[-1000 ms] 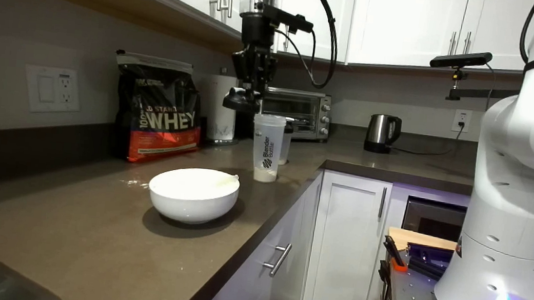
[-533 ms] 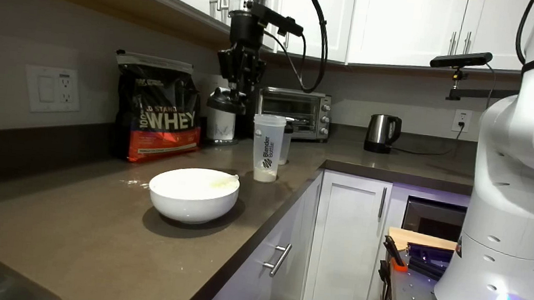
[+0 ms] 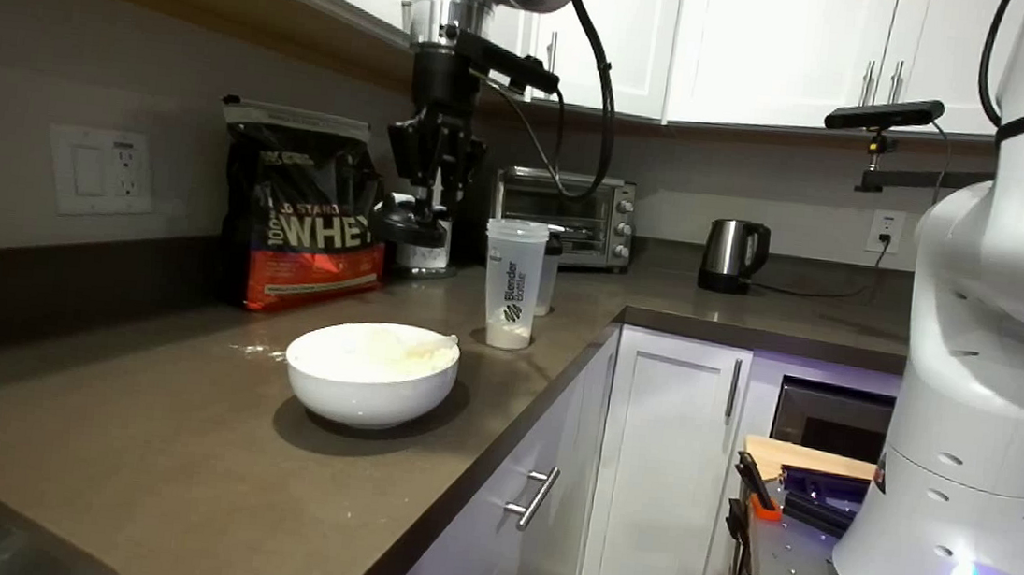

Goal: Get the lid from the transparent bottle on the left and place it on the table

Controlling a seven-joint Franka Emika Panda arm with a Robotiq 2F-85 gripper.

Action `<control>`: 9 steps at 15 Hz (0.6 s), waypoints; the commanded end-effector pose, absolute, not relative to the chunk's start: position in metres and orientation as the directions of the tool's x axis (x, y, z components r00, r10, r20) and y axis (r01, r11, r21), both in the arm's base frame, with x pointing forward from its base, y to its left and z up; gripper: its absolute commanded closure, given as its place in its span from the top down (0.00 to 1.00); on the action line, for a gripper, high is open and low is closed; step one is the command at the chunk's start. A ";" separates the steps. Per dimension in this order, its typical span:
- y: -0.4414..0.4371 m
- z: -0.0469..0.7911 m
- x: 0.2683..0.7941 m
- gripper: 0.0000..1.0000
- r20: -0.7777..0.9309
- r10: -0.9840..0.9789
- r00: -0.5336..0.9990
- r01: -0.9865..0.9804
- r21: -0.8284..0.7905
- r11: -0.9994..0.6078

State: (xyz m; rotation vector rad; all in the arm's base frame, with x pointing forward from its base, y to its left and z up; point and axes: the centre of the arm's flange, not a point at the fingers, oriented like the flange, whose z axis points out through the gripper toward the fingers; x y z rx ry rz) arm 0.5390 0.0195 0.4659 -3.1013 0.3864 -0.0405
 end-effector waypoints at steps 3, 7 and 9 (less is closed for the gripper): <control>0.049 0.438 0.543 0.13 0.044 -0.226 0.973 -0.226 -0.005 -0.974; 0.063 0.424 0.549 0.13 0.062 -0.206 0.977 -0.207 0.009 -0.978; 0.069 0.414 0.552 0.13 0.064 -0.194 0.979 -0.195 0.022 -0.981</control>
